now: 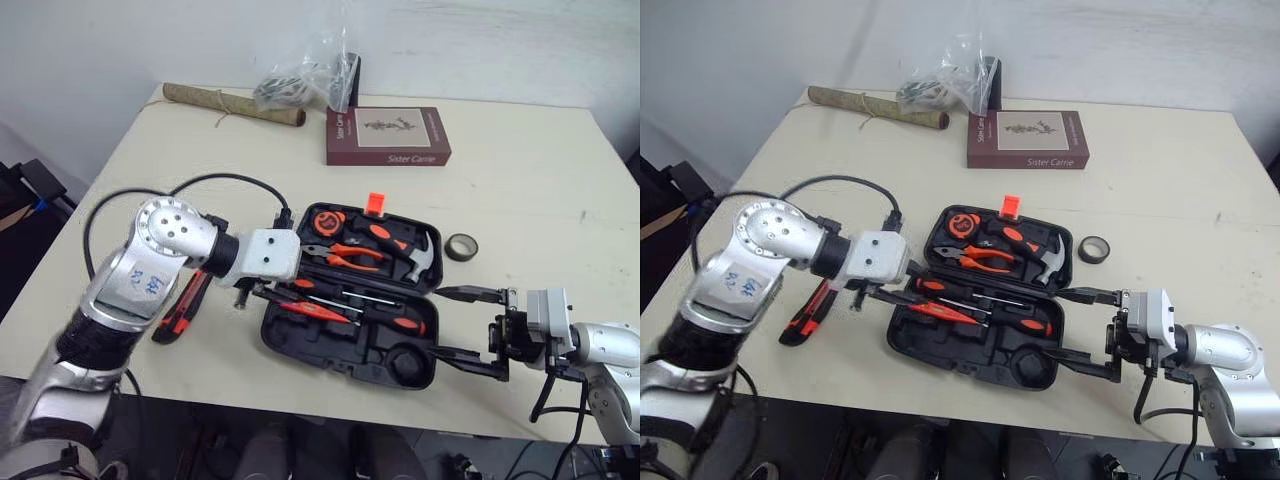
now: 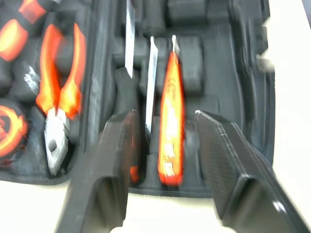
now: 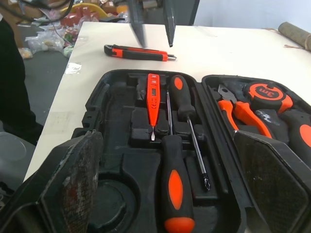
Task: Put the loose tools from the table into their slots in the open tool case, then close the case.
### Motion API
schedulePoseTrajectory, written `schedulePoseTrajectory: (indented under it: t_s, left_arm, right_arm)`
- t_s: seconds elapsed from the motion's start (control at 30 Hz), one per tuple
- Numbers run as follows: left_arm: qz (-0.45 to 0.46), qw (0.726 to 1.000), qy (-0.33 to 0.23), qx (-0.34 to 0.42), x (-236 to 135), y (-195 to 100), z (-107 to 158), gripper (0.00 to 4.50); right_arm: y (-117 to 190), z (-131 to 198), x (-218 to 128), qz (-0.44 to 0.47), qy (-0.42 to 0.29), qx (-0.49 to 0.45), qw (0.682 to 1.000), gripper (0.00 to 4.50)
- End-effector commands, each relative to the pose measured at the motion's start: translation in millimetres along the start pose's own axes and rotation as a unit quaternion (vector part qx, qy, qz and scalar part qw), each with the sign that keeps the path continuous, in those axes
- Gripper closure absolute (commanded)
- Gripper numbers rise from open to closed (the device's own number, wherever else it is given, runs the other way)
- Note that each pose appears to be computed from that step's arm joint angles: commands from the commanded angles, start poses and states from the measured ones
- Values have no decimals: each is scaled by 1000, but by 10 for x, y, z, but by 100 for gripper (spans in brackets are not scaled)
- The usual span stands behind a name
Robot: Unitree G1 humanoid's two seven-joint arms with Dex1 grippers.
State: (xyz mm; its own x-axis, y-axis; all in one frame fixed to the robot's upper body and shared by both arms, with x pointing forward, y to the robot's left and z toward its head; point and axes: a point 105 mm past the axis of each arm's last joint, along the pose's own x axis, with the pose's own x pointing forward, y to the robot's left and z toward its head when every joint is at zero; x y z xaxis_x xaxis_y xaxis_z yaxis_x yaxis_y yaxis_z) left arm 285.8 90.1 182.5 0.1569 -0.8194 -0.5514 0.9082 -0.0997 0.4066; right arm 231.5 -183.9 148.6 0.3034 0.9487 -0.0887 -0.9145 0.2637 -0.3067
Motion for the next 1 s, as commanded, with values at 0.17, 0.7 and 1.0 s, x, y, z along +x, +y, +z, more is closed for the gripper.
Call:
schedulePoseTrajectory:
  t_s: [0.17,0.7,1.0]
  left_arm:
    - [75,994,-65,-52,117,-48,-228,443]
    - [49,994,-40,-86,347,-177,-491,443]
    - [36,991,22,-125,478,-266,-729,443]
  right_arm:
    - [94,46,-26,-3,-18,-7,1000,0]
    - [26,140,69,-14,-17,-9,1000,0]
    - [-1,140,83,-22,-13,-6,1000,0]
